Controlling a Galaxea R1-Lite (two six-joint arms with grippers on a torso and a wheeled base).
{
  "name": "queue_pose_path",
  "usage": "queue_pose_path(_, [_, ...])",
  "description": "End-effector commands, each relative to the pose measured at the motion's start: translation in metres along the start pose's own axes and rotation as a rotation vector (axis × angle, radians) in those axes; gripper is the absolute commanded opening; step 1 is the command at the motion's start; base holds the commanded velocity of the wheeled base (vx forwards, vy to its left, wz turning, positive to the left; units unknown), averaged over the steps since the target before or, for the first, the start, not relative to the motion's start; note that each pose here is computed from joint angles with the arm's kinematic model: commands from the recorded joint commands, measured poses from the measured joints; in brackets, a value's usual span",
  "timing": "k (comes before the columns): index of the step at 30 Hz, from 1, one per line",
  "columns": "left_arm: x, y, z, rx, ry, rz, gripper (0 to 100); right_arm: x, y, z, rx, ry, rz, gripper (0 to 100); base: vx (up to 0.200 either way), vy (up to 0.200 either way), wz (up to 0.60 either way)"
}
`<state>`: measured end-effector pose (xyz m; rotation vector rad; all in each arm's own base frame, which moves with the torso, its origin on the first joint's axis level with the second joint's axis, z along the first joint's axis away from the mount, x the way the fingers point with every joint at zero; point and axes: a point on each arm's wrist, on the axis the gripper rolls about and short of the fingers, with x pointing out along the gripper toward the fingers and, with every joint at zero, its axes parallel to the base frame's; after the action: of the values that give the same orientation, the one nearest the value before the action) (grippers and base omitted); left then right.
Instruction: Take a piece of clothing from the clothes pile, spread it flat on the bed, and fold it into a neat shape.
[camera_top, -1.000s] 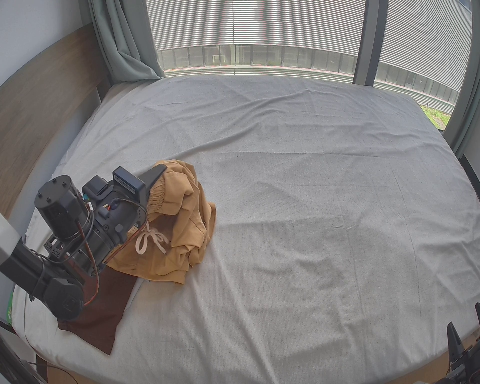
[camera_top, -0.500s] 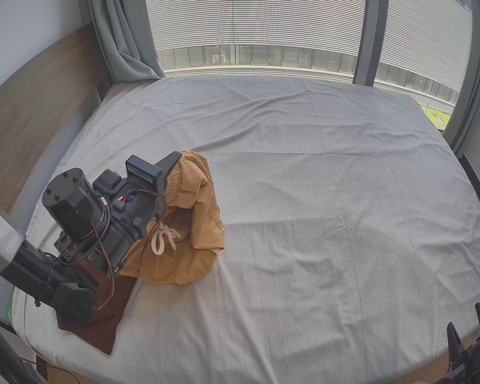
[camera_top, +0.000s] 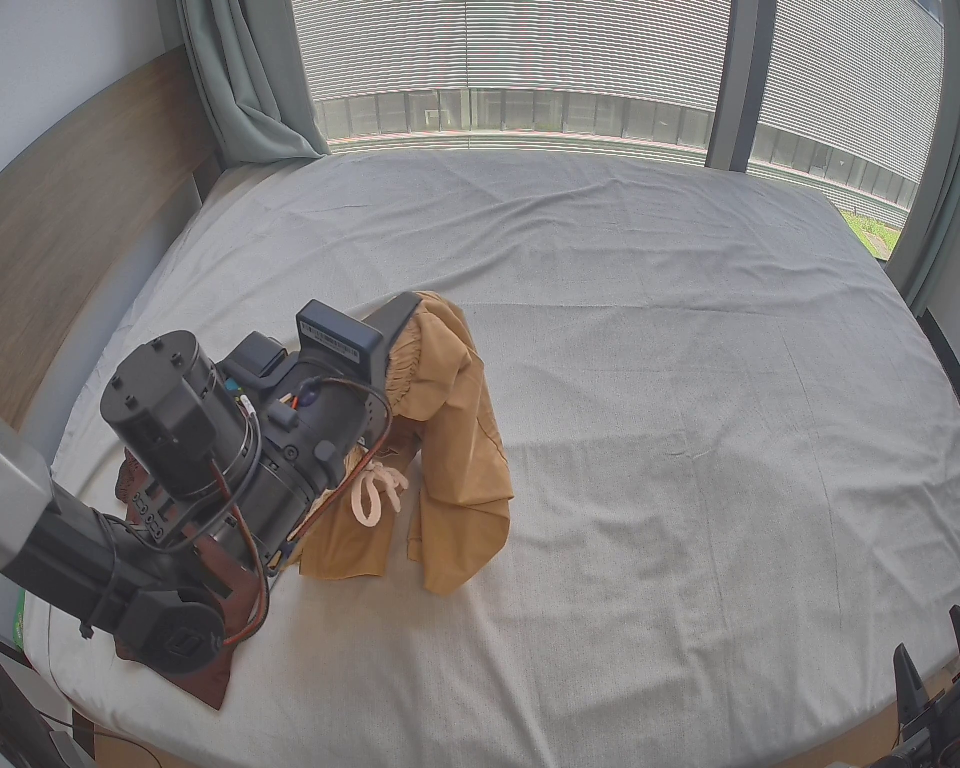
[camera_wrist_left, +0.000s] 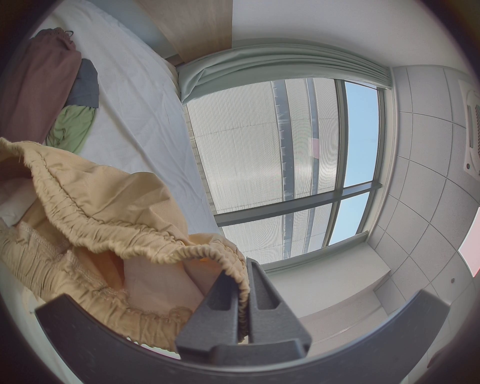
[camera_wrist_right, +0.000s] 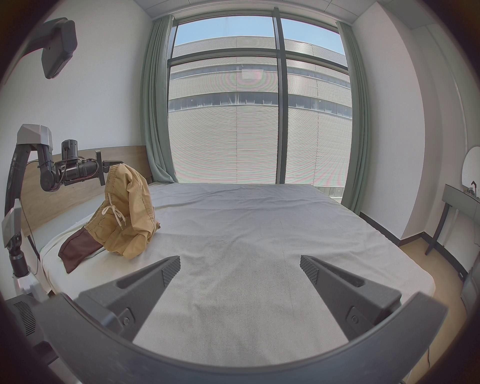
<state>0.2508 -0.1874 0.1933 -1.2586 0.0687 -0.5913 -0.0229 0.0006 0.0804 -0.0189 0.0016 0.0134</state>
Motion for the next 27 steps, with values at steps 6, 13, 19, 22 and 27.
queue_pose_path(6, [-0.003,-0.010,-0.030,-0.024,0.092,-0.032,0,0.000,0.000,-0.005,0.002,0.001,0.000,100,0.000,0.000,0.00])
queue_pose_path(13, [0.001,-0.007,-0.048,-0.027,0.143,-0.034,0,0.000,0.000,-0.005,0.002,0.001,0.000,100,0.000,0.000,0.00])
queue_pose_path(19, [0.007,0.001,-0.069,-0.026,0.191,-0.025,0,0.000,0.000,-0.005,0.002,0.001,0.000,100,0.000,0.000,0.00])
queue_pose_path(22, [0.008,0.005,-0.077,-0.025,0.214,-0.018,0,0.000,0.000,-0.005,0.002,0.001,0.000,100,0.000,0.000,0.00])
queue_pose_path(27, [0.014,0.019,-0.093,-0.021,0.238,0.003,0,0.000,0.000,-0.005,0.004,0.001,0.000,100,0.000,0.000,0.00])
